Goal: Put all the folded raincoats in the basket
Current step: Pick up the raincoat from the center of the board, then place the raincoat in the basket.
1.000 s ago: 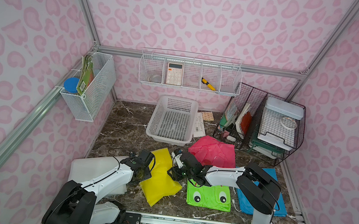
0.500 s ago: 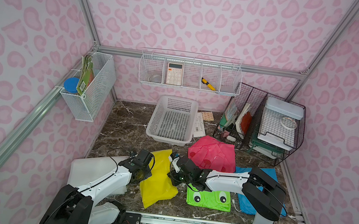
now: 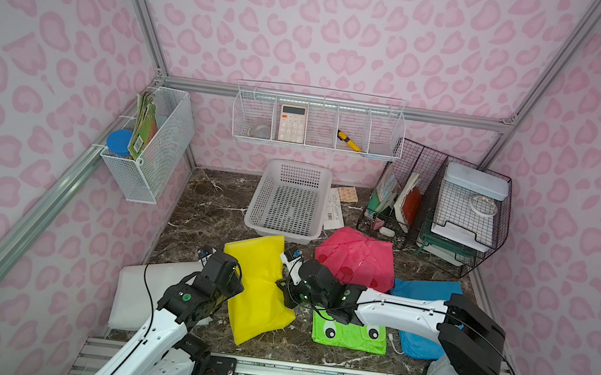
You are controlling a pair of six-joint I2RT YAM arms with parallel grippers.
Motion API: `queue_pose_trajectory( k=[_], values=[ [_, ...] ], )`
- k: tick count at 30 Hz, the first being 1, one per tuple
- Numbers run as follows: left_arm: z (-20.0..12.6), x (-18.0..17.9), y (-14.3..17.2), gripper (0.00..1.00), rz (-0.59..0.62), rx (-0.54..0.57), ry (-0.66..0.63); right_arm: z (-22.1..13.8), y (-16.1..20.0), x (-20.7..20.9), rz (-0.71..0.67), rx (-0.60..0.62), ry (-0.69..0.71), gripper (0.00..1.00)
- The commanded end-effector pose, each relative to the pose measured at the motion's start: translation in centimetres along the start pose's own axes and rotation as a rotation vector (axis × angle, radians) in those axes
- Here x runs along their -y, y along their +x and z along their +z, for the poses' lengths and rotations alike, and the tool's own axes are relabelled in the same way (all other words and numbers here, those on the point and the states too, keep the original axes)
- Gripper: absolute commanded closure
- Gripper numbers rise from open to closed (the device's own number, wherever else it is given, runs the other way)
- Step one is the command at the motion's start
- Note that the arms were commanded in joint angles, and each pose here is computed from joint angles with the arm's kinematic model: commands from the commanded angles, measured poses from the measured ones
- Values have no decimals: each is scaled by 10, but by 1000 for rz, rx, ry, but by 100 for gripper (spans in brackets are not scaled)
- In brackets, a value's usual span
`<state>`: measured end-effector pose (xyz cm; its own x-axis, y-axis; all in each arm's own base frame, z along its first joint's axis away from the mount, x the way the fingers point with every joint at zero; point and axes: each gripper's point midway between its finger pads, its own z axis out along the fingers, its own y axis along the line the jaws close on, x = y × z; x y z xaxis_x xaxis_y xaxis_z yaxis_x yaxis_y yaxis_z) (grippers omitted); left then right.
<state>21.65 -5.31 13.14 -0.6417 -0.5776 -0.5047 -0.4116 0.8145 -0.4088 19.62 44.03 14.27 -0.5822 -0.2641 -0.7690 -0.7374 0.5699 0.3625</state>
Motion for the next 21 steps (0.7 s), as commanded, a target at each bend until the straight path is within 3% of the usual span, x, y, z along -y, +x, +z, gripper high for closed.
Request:
queue_pose_trajectory(
  k=[1,8,14,21],
  values=[
    [-12,34,-25,100,115,84,120,-9,-29,-4,-34,68,14,100],
    [-27,96,-77,100,241,160,170,-22,-84,26,-1,186,65,100],
    [3,153,-112,100,308,162,171,-15,-125,75,14,242,126,100],
    [65,207,-153,100,357,159,145,6,-173,132,62,280,153,100]
  ],
)
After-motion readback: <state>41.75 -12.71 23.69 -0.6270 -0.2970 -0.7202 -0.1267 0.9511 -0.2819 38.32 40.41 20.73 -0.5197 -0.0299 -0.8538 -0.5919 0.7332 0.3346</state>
